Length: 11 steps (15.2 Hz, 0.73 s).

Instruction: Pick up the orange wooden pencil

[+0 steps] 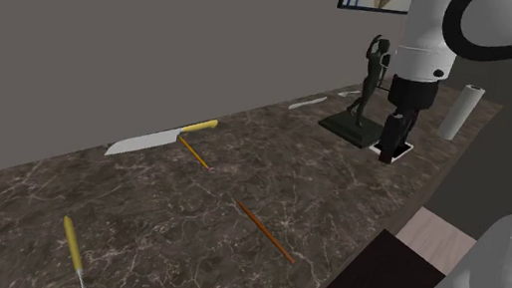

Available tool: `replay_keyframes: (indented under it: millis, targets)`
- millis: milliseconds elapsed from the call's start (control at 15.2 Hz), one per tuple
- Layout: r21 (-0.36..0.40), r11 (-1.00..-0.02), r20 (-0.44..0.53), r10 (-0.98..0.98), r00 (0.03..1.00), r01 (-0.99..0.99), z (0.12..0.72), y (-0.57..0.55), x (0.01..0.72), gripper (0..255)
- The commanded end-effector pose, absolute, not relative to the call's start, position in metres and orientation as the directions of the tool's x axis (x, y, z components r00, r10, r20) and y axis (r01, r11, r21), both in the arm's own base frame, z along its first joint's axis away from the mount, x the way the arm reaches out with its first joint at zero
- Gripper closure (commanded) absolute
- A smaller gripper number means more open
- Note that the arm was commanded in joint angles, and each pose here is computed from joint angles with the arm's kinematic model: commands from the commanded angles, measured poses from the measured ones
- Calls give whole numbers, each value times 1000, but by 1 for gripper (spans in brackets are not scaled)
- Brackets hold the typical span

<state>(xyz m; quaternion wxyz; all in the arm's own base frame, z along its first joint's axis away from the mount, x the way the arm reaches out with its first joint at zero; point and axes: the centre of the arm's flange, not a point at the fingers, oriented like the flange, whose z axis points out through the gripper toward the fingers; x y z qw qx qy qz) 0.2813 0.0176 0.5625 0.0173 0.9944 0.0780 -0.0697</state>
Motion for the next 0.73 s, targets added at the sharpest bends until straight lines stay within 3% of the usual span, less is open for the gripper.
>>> replay_keyframes:
  millis: [0, 660]
  targets:
    - [24, -987, -141, 153, 978, 157, 562, 18, 281, 0]
    - [119, -988, -90, 85, 992, 96, 519, 154, 291, 0]
